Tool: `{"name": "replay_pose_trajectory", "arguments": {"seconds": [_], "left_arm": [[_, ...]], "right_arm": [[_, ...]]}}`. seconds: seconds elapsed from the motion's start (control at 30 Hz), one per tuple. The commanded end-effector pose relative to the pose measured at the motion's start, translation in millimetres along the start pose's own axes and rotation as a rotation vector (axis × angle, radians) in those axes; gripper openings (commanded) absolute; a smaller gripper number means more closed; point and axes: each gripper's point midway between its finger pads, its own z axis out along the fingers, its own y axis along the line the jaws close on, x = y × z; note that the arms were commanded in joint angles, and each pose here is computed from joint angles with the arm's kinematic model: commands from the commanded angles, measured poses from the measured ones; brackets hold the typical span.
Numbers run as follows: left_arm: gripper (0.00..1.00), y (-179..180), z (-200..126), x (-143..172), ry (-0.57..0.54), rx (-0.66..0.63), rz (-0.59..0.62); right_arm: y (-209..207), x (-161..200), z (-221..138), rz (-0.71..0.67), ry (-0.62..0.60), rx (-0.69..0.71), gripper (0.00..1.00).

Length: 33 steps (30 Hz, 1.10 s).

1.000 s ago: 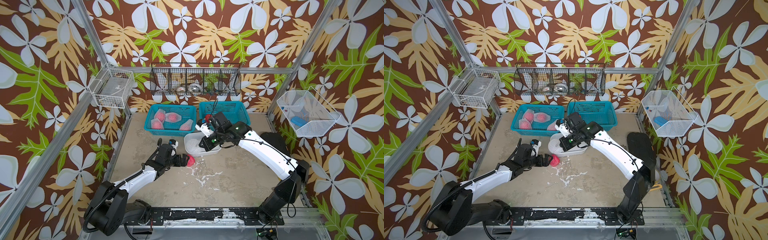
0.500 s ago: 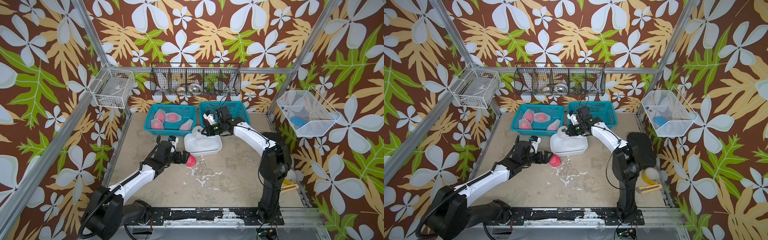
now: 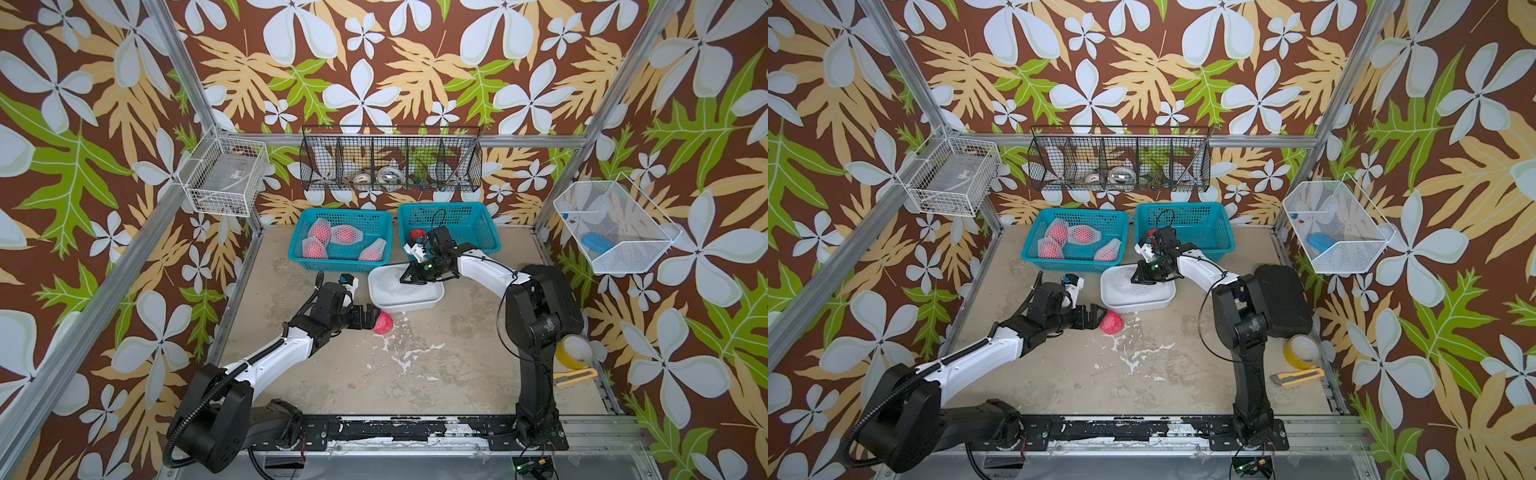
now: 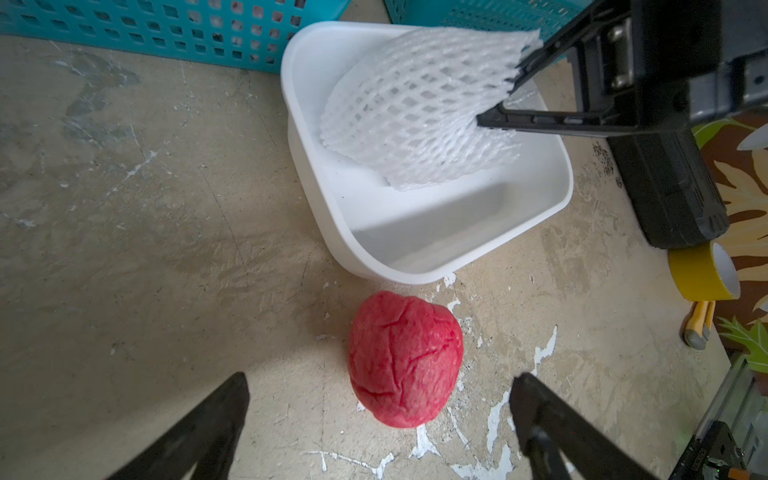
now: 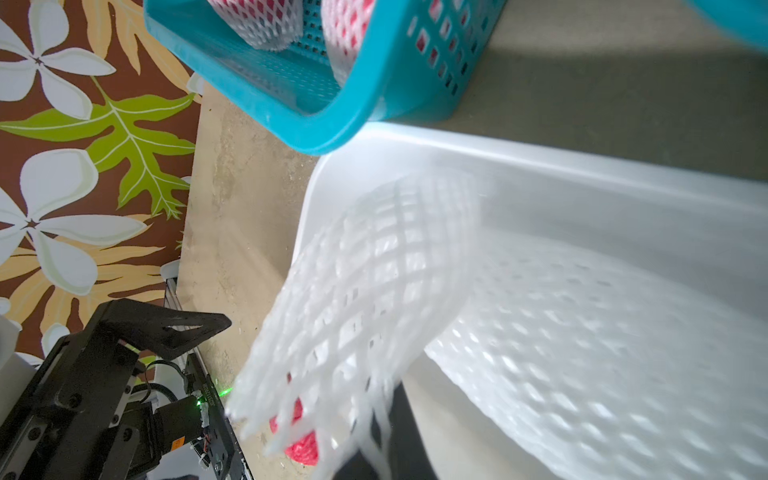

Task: Remove foam nets from apples
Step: Place the foam net into the storage box.

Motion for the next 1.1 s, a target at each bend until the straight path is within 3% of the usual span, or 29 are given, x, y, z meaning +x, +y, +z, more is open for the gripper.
{"name": "replay_pose_trajectory", "arguments": {"seconds": [0.0,0.17,0.33,0.47,0.67,0.8,1.07], "left_arm": [[1.00,-2,0,-3,-0.014,0.011,0.016],[1.00,0,1,-3,-0.014,0.002,0.017],[1.00,2,4,0,-0.001,-0.001,0.014],[1.00,3,7,2,0.007,-0.003,0.014],[1.00,2,9,1,0.014,0.002,0.011],[1.00,3,8,2,0.016,-0.006,0.014],[1.00,1,-1,-5,-0.020,-0.011,0.004]], "right_arm": [[-12,-9,-9,0.003,-0.026,0.063,0.21],[-31,-18,-28,-0.011,-0.059,0.209,0.34],[-55,-17,-50,-0.020,-0.051,0.411,0.39],[-79,-14,-57,-0.021,-0.022,0.552,0.40],[-96,-10,-41,-0.011,0.007,0.597,0.38],[-89,-13,-44,-0.029,-0.003,0.620,0.36],[-33,-36,-121,-0.099,-0.178,0.649,0.39]]}}
